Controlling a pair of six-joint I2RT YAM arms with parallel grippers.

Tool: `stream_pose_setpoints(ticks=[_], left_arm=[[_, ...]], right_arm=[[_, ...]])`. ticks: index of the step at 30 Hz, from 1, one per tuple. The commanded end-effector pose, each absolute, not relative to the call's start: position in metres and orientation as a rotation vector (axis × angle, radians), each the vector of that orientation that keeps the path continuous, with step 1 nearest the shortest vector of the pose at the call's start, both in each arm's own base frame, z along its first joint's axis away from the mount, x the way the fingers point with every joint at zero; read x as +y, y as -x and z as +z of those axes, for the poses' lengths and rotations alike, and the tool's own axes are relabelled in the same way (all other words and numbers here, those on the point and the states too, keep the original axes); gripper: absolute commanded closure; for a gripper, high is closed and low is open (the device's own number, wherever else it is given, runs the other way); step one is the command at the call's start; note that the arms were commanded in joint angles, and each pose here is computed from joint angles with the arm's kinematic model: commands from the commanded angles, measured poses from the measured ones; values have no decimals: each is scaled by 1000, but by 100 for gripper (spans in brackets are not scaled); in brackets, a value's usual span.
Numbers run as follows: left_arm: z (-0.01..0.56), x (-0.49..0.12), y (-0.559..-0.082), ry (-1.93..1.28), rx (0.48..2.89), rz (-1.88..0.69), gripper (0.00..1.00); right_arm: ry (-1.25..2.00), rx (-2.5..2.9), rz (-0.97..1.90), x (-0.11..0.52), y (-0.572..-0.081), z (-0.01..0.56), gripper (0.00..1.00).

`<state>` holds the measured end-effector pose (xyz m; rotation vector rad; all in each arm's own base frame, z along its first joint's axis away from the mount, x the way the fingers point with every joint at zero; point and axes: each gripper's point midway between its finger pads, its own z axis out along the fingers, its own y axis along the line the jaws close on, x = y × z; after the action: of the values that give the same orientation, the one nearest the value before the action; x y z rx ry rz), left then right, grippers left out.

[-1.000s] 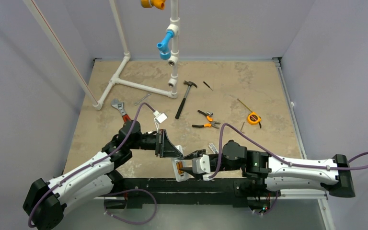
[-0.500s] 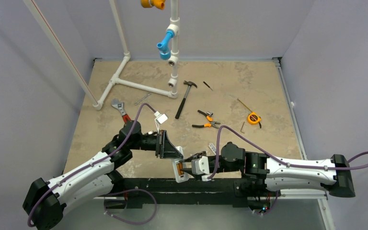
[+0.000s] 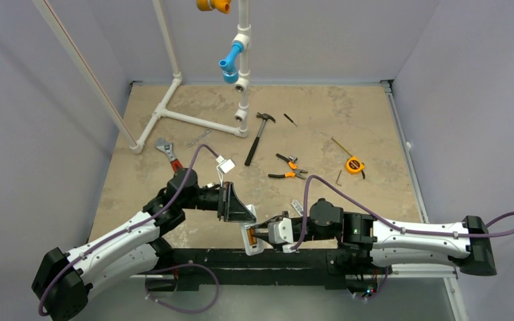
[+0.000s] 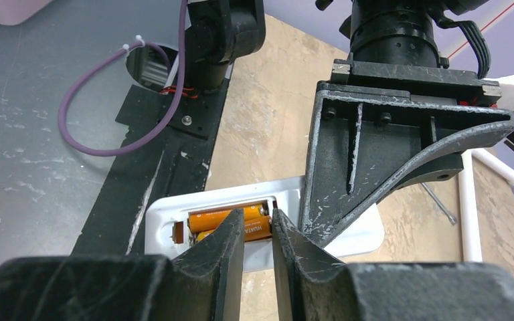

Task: Load the batteries into the remote control
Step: Load the battery into the remote control.

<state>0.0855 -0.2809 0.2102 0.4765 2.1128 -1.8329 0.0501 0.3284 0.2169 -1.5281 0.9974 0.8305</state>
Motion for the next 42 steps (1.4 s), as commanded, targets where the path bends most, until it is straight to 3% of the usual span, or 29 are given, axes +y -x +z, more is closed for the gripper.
stream_pose_setpoints(ticks=[1, 29, 42], left_arm=[[233, -284, -84, -531, 2016, -1867, 100], [244, -286, -86, -511, 1995, -1889, 100], [244, -288, -90, -470, 2004, -1902, 100]], right_arm=[[1524, 1032, 845, 325, -49, 212, 82], [1647, 1269, 823, 307, -45, 151, 87], [1631, 1359, 665, 301, -67, 134, 88]])
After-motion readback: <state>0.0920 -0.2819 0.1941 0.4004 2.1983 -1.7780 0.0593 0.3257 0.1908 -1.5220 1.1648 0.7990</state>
